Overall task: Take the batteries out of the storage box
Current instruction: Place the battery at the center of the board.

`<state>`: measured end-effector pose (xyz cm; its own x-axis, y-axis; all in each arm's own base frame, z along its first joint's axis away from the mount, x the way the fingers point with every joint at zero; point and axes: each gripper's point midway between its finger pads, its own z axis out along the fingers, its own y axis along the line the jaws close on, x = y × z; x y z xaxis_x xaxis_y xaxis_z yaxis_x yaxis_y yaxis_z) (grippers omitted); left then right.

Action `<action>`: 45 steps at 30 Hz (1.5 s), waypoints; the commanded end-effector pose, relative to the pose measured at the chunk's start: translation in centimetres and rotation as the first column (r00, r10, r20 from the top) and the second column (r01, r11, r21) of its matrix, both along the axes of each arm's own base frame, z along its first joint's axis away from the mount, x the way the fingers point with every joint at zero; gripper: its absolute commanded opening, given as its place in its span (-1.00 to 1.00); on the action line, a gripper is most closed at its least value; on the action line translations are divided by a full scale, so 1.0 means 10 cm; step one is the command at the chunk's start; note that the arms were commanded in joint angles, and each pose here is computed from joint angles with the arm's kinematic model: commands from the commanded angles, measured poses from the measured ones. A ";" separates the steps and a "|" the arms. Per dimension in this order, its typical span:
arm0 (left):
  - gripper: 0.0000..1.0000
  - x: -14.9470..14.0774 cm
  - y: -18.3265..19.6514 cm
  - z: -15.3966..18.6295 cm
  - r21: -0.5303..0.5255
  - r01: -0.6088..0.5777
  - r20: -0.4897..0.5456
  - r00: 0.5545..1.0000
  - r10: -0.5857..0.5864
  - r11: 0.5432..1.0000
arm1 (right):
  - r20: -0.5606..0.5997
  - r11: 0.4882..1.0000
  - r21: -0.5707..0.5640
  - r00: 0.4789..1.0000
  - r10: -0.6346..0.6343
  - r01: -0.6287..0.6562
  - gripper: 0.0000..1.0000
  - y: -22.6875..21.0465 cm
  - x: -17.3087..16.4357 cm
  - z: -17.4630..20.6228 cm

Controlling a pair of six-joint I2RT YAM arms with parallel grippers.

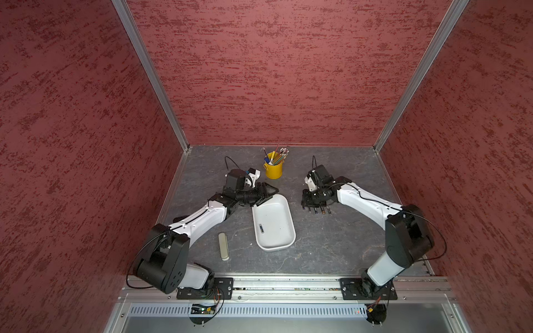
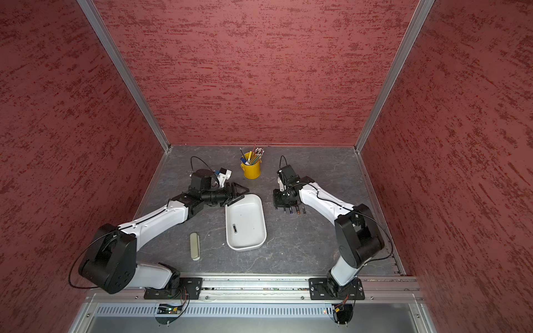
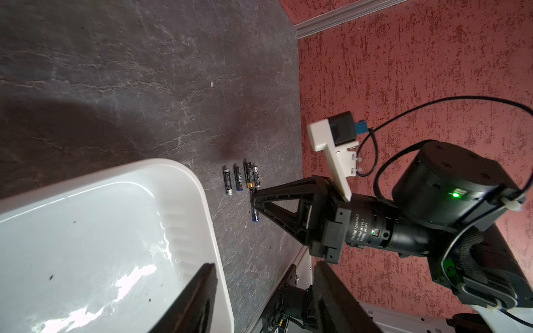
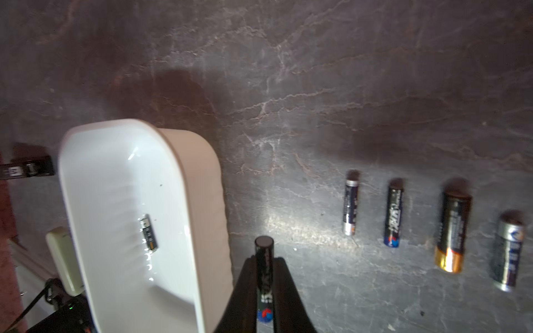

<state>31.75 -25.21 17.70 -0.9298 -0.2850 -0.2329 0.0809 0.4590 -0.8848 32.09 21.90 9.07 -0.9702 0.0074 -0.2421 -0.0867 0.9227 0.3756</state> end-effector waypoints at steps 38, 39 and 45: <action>0.09 -0.13 0.04 -0.18 0.023 0.020 -0.017 1.000 -0.020 1.000 | -0.065 0.977 -0.213 0.997 -0.039 0.024 -0.72 -0.05 0.13 -0.60; 0.09 -0.13 0.04 -0.20 0.023 0.021 -0.021 1.000 -0.021 0.999 | -0.067 0.977 -0.214 0.997 -0.039 0.023 -0.73 -0.05 0.13 -0.61; 0.09 -0.09 0.01 -0.18 0.017 0.025 -0.014 1.000 -0.024 1.000 | -0.073 0.973 -0.232 0.997 -0.032 0.015 -0.72 -0.04 0.17 -0.64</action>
